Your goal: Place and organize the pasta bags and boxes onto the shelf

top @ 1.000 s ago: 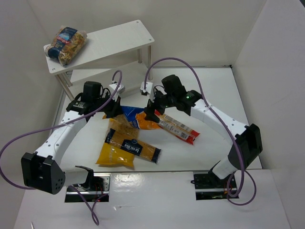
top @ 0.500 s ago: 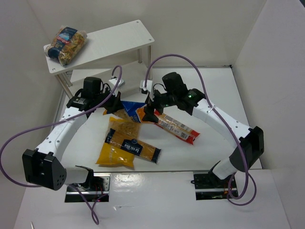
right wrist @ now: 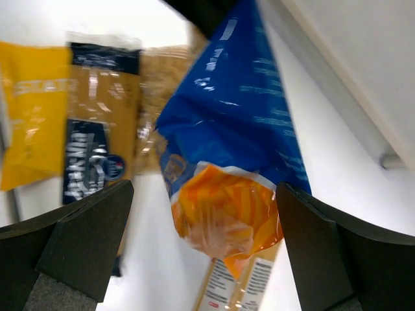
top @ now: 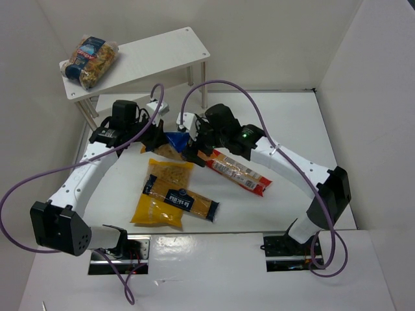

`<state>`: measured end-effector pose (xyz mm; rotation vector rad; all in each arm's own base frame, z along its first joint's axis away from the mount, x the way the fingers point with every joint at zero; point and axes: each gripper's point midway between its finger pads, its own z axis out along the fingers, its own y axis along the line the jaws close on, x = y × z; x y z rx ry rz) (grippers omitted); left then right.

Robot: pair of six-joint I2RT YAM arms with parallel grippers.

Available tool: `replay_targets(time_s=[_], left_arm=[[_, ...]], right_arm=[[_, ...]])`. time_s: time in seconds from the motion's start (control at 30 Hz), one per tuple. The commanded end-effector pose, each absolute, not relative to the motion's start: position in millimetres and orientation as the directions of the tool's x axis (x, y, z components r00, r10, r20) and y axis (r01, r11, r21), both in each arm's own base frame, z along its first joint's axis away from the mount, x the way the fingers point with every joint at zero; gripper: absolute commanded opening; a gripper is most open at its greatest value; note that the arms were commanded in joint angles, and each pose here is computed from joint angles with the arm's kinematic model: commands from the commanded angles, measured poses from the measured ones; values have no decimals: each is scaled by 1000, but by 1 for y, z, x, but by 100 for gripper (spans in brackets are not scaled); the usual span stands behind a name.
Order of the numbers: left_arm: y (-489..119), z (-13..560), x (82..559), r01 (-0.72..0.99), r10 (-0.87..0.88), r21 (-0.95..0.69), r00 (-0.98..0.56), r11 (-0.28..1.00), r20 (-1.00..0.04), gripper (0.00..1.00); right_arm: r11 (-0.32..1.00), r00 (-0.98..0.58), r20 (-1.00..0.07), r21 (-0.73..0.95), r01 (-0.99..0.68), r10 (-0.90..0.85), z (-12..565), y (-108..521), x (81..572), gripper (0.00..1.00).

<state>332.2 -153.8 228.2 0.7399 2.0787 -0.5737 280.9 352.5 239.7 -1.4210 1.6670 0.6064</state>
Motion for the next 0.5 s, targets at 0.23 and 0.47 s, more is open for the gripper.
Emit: replay_targets(time_s=[0.23, 0.47], left_arm=[[-167, 312, 321, 769, 224, -75, -275, 634, -935, 0], [-164, 311, 314, 781, 238, -63, -264, 622, -935, 0]], right_arm=[[403, -2, -821, -278, -872, -570, 234, 351, 327, 99], [387, 6, -819, -277, -880, -573, 231, 345, 328, 99]])
